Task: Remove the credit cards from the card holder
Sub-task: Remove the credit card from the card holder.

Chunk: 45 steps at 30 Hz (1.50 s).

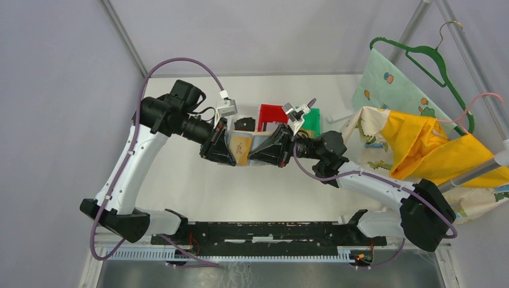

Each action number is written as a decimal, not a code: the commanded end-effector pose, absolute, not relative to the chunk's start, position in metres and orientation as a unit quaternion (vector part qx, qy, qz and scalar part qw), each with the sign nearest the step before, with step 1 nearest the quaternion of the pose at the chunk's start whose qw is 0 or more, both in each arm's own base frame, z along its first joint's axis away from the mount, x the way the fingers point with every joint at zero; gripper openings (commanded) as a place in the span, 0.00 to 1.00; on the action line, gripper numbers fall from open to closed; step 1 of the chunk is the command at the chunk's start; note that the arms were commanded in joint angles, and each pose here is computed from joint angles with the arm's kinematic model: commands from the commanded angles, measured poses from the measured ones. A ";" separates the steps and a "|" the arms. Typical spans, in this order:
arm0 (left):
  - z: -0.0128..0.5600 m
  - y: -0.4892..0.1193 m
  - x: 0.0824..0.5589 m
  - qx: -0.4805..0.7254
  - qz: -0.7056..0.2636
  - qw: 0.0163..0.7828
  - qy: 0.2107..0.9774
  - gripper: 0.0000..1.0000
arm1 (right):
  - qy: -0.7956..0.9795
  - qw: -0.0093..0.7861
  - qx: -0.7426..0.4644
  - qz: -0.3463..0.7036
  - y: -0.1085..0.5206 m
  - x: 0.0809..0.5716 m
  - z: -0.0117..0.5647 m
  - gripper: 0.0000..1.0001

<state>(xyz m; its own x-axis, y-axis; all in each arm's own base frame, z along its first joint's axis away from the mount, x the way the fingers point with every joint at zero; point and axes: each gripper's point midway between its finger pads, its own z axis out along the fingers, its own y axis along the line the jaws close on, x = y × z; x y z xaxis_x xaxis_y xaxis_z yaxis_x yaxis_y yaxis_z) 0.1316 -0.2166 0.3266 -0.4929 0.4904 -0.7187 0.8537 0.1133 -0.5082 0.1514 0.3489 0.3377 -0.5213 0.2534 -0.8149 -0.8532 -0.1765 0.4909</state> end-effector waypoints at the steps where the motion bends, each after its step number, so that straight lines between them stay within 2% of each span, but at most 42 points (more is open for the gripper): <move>1: 0.339 -0.222 0.127 0.472 -0.496 0.200 0.701 0.13 | 0.507 0.414 -0.291 0.698 0.347 0.158 0.341 0.00; 5: 0.345 -0.222 0.127 0.475 -0.495 0.210 0.696 0.25 | 0.499 0.409 -0.292 0.706 0.348 0.155 0.345 0.00; 8: 0.349 -0.221 0.128 0.479 -0.489 0.219 0.695 0.23 | 0.498 0.407 -0.294 0.707 0.346 0.153 0.343 0.02; 10: 0.345 -0.220 0.129 0.480 -0.485 0.217 0.698 0.15 | 0.499 0.405 -0.291 0.708 0.347 0.153 0.344 0.24; 12: 0.337 -0.220 0.129 0.472 -0.487 0.203 0.706 0.08 | 0.496 0.409 -0.284 0.712 0.347 0.155 0.347 0.31; 14: 0.332 -0.221 0.131 0.461 -0.489 0.193 0.715 0.09 | 0.495 0.410 -0.275 0.715 0.348 0.157 0.351 0.39; 18: 0.329 -0.221 0.135 0.463 -0.482 0.199 0.717 0.19 | 0.500 0.408 -0.276 0.712 0.358 0.161 0.353 0.44; 25: 0.333 -0.222 0.141 0.460 -0.470 0.222 0.720 0.35 | 0.544 0.432 -0.247 0.676 0.373 0.181 0.339 0.39; 30: 0.332 -0.221 0.133 0.465 -0.480 0.225 0.709 0.36 | 0.542 0.434 -0.226 0.683 0.375 0.183 0.340 0.22; 34: 0.340 -0.219 0.124 0.475 -0.489 0.230 0.694 0.38 | 0.521 0.425 -0.233 0.703 0.372 0.174 0.349 0.12; 38: 0.343 -0.220 0.119 0.477 -0.498 0.228 0.687 0.43 | 0.517 0.423 -0.231 0.707 0.366 0.167 0.346 0.09; 45: 0.346 -0.221 0.118 0.483 -0.504 0.233 0.677 0.45 | 0.515 0.423 -0.232 0.709 0.359 0.160 0.342 0.02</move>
